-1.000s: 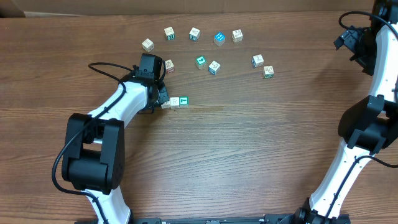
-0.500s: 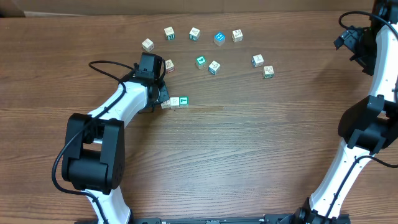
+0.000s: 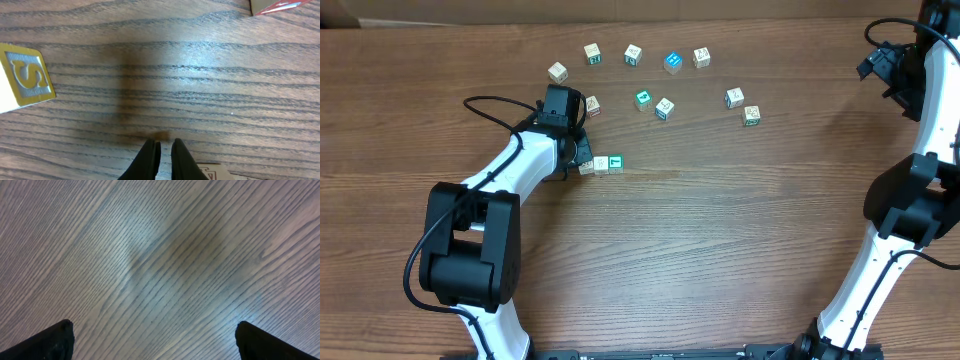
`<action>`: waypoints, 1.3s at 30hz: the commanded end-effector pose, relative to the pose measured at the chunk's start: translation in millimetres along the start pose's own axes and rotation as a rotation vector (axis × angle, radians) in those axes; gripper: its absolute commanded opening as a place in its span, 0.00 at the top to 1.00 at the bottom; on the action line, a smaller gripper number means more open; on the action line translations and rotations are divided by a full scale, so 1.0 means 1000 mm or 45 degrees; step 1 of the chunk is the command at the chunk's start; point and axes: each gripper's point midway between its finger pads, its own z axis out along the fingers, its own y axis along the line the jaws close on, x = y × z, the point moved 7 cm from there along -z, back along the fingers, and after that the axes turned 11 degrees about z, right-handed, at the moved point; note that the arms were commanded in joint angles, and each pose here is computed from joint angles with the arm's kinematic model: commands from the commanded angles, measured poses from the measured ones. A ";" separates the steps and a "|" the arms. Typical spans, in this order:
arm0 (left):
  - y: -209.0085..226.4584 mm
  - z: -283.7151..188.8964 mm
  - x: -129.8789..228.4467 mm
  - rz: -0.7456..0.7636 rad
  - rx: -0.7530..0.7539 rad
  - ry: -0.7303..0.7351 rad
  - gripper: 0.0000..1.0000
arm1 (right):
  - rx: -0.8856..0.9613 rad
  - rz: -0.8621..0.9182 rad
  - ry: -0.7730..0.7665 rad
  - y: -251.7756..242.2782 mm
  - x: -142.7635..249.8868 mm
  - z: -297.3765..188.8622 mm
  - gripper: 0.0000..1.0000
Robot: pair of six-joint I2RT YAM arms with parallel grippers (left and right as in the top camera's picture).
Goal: Form a horizontal line
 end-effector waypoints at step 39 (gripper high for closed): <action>-0.013 0.001 -0.021 0.094 0.108 -0.170 0.95 | -0.010 0.001 -0.017 -0.002 -0.002 -0.007 0.00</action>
